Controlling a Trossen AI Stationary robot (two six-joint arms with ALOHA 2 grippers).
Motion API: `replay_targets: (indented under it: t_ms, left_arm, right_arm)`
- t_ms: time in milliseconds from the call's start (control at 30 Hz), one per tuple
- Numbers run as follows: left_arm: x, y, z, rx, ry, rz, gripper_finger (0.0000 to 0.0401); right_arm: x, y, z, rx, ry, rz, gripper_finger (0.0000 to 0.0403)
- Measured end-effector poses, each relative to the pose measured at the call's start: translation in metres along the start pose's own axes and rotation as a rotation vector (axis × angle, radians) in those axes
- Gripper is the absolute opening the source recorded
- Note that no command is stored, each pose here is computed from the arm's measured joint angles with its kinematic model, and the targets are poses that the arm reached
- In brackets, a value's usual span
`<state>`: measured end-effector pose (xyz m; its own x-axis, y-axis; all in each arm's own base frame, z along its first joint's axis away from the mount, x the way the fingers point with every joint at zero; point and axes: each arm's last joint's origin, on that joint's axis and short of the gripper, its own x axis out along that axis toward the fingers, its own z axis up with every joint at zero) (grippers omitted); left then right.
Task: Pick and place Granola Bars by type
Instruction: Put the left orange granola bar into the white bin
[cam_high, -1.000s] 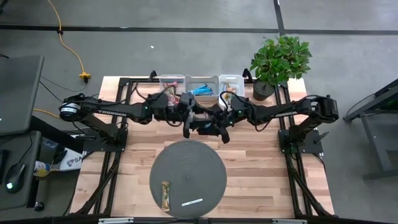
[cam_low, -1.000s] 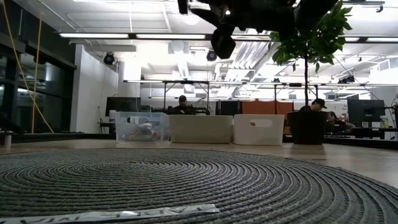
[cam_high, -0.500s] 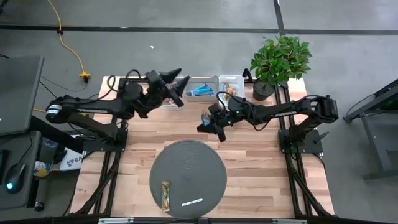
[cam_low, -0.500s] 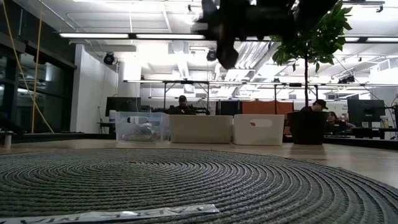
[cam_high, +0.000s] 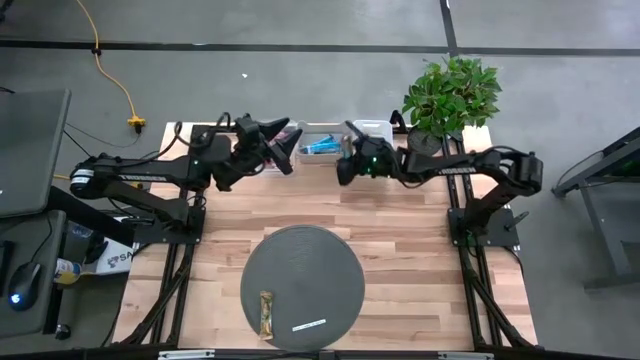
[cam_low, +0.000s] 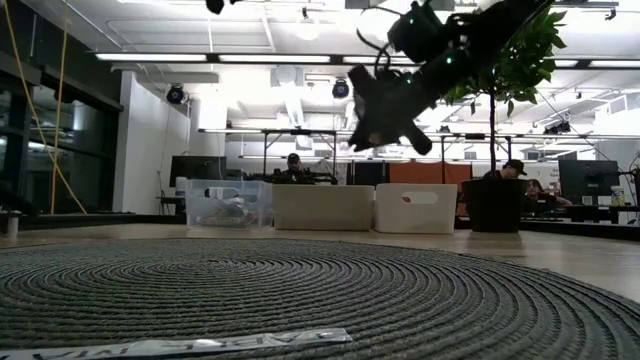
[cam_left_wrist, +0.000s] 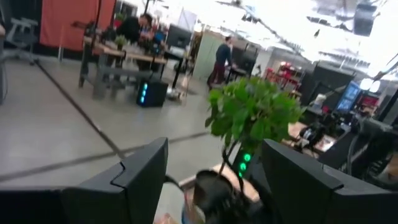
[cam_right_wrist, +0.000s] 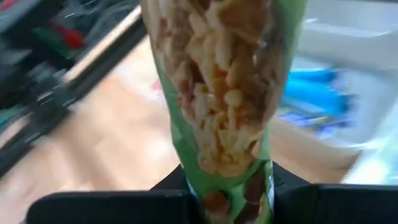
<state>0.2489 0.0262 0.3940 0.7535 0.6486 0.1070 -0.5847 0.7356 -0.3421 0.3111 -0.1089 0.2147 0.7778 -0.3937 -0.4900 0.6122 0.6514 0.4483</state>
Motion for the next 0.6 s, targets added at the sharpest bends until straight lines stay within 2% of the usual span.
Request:
replay_targets:
  t_ms: [333, 600]
  left_arm:
    - [0.000, 0.001, -0.003, -0.008, 0.028, 0.009, 0.0253]
    - [0.000, 0.001, -0.004, 0.000, 0.037, 0.013, 0.0253]
  right_arm:
    - [0.000, -0.056, 0.017, 0.052, 0.007, -0.307, 0.0050]
    - [-0.002, -0.081, 0.021, 0.114, 0.066, -0.369, 0.0051]
